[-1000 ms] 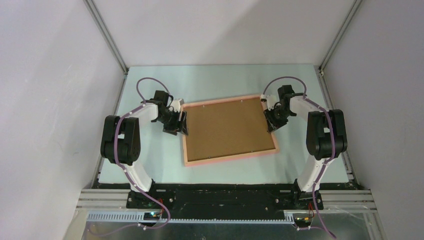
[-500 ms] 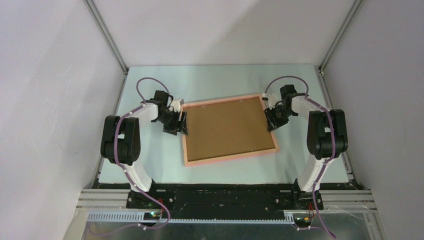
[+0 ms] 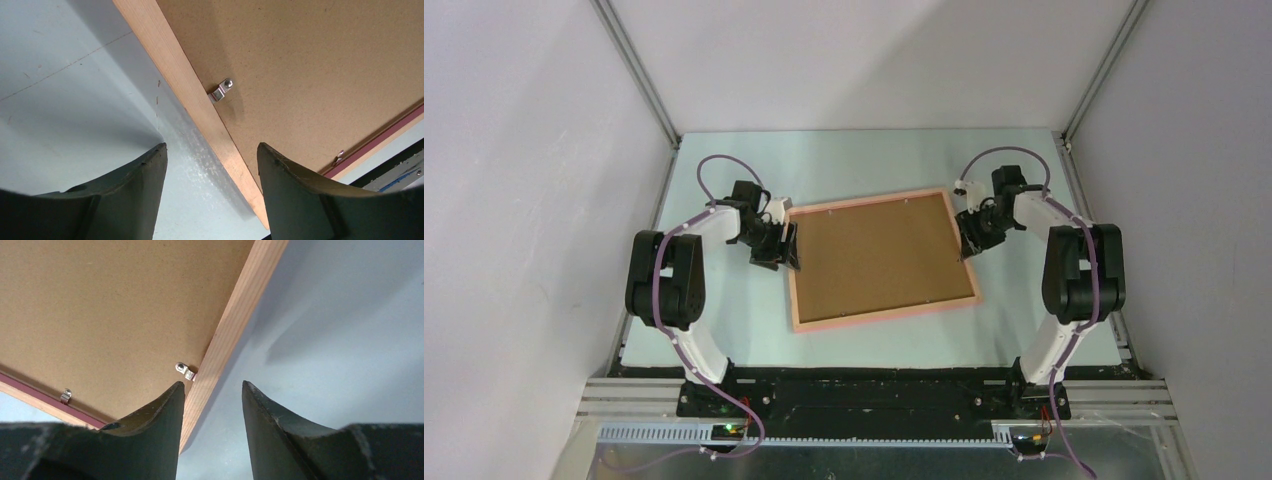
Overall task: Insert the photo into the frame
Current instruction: Install the photo frame at the center of the board, then turn over the photo frame at the center of the board.
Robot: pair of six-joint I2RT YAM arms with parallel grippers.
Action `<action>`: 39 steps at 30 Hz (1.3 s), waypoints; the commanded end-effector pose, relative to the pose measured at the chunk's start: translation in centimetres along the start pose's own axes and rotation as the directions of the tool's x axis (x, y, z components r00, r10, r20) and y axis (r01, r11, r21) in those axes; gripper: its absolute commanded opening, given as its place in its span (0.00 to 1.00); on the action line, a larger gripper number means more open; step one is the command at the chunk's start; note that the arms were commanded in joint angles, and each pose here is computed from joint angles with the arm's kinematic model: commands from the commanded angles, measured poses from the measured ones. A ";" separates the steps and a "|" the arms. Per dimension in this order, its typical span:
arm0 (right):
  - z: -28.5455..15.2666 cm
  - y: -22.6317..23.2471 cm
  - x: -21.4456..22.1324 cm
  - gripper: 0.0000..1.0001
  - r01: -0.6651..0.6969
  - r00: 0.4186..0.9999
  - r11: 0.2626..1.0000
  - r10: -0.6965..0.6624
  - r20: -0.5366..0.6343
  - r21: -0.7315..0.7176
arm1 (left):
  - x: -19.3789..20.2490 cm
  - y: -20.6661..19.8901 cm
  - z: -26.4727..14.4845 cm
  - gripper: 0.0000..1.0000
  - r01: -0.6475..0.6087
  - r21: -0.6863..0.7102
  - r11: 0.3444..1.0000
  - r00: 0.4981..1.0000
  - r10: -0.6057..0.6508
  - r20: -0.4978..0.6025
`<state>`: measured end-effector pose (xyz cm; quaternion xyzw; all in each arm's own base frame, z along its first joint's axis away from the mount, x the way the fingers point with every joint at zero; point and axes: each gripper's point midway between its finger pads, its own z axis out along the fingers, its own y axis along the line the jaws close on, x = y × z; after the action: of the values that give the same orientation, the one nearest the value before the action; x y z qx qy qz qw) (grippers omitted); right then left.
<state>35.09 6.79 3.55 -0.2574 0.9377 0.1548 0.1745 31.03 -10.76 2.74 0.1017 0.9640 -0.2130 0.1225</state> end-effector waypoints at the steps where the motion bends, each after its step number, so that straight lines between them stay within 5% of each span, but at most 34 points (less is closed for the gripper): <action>1: -2.1 0.4 -1.7 0.50 0.028 0.997 1.000 -0.029 0.074 0.008 | -1.2 0.2 -0.6 0.72 -0.026 -0.009 1.000 0.999 0.026 0.028; 18: -2.0 1.4 -2.0 0.52 0.011 0.997 1.000 -0.010 0.082 -0.012 | -1.5 0.2 -1.1 0.74 -0.041 -0.020 0.999 0.998 0.042 0.044; 23: -3.8 2.8 -2.0 0.53 0.053 0.993 0.999 -0.051 0.108 -0.012 | -2.1 0.0 -2.2 0.84 -0.058 -0.036 0.998 0.995 0.061 0.081; 30: -5.2 6.0 -0.3 0.54 0.216 0.970 0.975 -0.220 0.099 0.051 | -3.1 0.2 -3.5 0.92 -0.098 -0.082 0.992 0.987 0.107 0.123; 39: -3.3 12.7 3.6 0.56 0.512 0.858 0.857 -0.514 0.019 0.048 | -3.9 1.2 -5.5 0.96 -0.142 -0.174 0.974 0.971 0.171 0.165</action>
<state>25.22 13.64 7.53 -0.4455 0.8601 0.1223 0.2165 32.15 -8.90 5.07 0.1296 0.9629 -0.1589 0.1754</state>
